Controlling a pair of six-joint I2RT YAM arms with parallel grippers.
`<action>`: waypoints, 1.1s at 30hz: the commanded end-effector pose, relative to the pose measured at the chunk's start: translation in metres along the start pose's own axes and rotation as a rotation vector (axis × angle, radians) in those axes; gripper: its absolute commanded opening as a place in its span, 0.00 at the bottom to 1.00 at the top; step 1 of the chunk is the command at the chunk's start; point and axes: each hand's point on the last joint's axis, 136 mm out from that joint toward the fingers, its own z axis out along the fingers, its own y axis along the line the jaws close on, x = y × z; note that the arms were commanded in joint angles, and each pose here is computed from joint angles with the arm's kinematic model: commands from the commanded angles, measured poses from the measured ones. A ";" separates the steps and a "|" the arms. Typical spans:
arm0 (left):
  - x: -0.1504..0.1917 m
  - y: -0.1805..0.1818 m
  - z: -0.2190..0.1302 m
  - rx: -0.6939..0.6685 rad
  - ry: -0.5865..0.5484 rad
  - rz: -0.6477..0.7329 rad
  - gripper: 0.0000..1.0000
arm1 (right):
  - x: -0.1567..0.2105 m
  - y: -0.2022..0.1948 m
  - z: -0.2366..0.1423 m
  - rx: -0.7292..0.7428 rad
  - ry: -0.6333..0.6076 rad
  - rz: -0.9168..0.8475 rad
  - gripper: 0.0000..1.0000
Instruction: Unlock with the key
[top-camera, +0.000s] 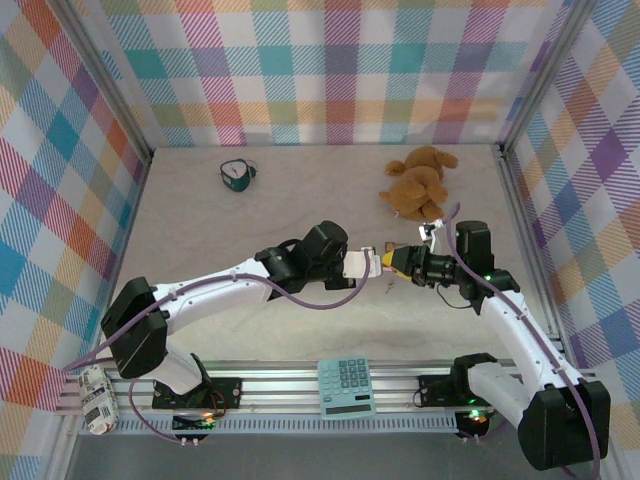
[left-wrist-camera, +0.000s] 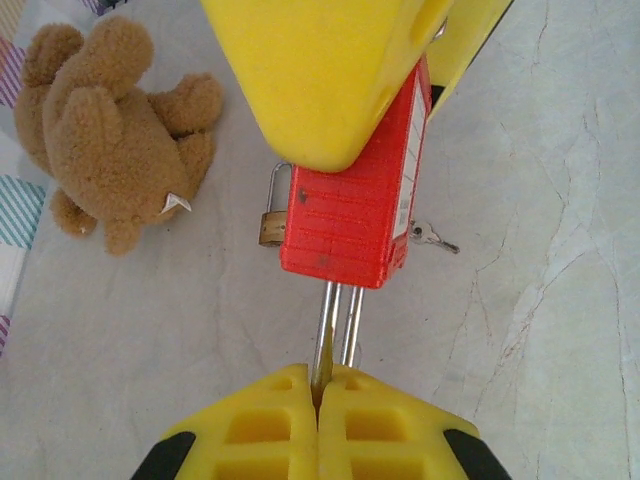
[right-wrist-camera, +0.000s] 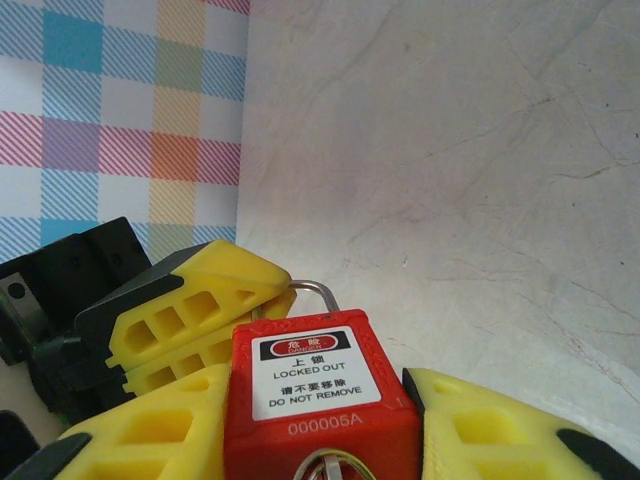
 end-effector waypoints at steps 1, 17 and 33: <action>0.005 0.007 -0.012 -0.034 0.004 -0.008 0.00 | -0.009 0.018 -0.009 -0.058 -0.040 -0.046 0.23; 0.030 0.010 -0.034 -0.081 0.061 -0.032 0.29 | -0.010 0.018 -0.013 -0.060 -0.043 -0.039 0.23; -0.046 0.015 -0.015 -0.171 -0.126 0.036 0.79 | -0.003 0.022 -0.011 -0.070 0.002 -0.036 0.23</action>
